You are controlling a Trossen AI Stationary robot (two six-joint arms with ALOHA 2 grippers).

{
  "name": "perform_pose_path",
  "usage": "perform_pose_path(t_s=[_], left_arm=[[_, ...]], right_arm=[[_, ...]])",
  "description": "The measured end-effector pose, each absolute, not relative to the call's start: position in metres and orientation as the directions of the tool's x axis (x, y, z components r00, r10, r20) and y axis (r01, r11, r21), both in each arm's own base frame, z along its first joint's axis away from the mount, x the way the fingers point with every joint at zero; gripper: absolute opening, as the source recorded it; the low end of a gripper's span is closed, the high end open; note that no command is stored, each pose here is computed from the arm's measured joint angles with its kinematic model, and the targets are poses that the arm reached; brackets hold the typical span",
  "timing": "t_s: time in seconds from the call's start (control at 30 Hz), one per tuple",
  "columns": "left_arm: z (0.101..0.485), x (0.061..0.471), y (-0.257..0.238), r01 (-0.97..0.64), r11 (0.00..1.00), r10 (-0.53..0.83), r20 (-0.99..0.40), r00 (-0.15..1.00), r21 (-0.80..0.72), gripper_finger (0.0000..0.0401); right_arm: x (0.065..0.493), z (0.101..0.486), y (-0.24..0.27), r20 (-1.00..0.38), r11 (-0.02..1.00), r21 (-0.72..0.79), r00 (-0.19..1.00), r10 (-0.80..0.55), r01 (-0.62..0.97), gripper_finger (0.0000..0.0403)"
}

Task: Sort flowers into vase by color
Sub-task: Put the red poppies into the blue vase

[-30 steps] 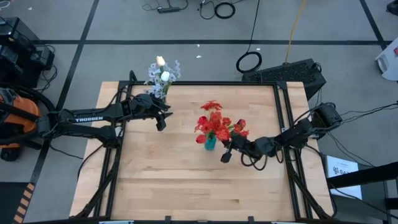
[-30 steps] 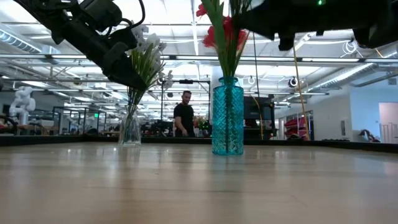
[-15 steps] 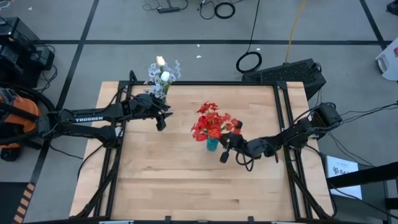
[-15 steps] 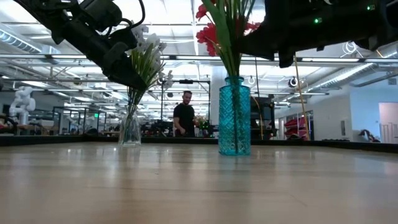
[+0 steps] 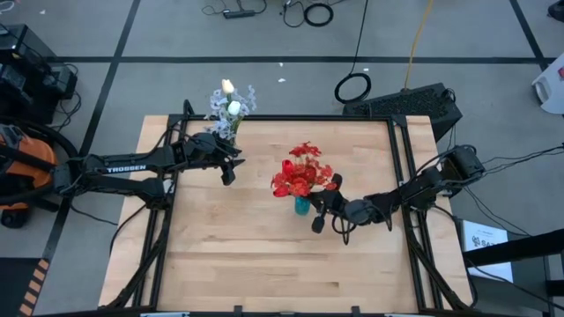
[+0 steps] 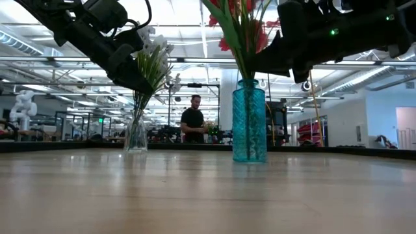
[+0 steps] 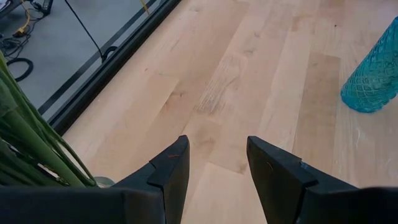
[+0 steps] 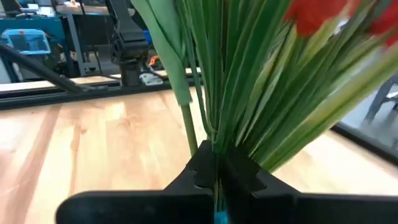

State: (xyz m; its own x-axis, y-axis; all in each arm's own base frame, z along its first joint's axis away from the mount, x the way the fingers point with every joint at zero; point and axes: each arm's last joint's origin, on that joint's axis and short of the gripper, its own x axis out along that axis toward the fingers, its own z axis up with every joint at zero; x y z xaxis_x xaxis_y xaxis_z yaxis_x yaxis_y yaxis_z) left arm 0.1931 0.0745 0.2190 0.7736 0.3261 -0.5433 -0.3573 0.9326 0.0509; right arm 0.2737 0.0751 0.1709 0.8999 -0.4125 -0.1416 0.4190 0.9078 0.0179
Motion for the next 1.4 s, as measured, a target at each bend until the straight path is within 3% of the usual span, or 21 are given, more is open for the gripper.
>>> perform_pose_path(t_s=[0.57, 1.1, 1.4], left_arm=[[0.2190, 0.1931, 0.0745, -0.357, 0.933, 0.326, -0.543, 0.774, 0.051, 0.0168], [0.2190, 0.1931, 0.0745, -0.358, 0.932, 0.326, -0.543, 0.774, 0.051, 0.0168], [0.2190, 0.1931, 0.0745, -0.358, 0.932, 0.326, -0.543, 0.774, 0.051, 0.0168]], right_arm=[[0.2728, 0.1674, 0.0753, -0.173, 0.905, 0.031, 0.894, -0.413, 0.425, 0.0040], [0.2722, 0.1689, 0.0752, -0.167, 0.903, 0.063, 0.896, -0.411, 0.425, 0.0116], [0.2727, 0.1719, 0.0762, -0.142, 0.905, 0.082, 0.904, -0.403, 0.416, 0.0123]])
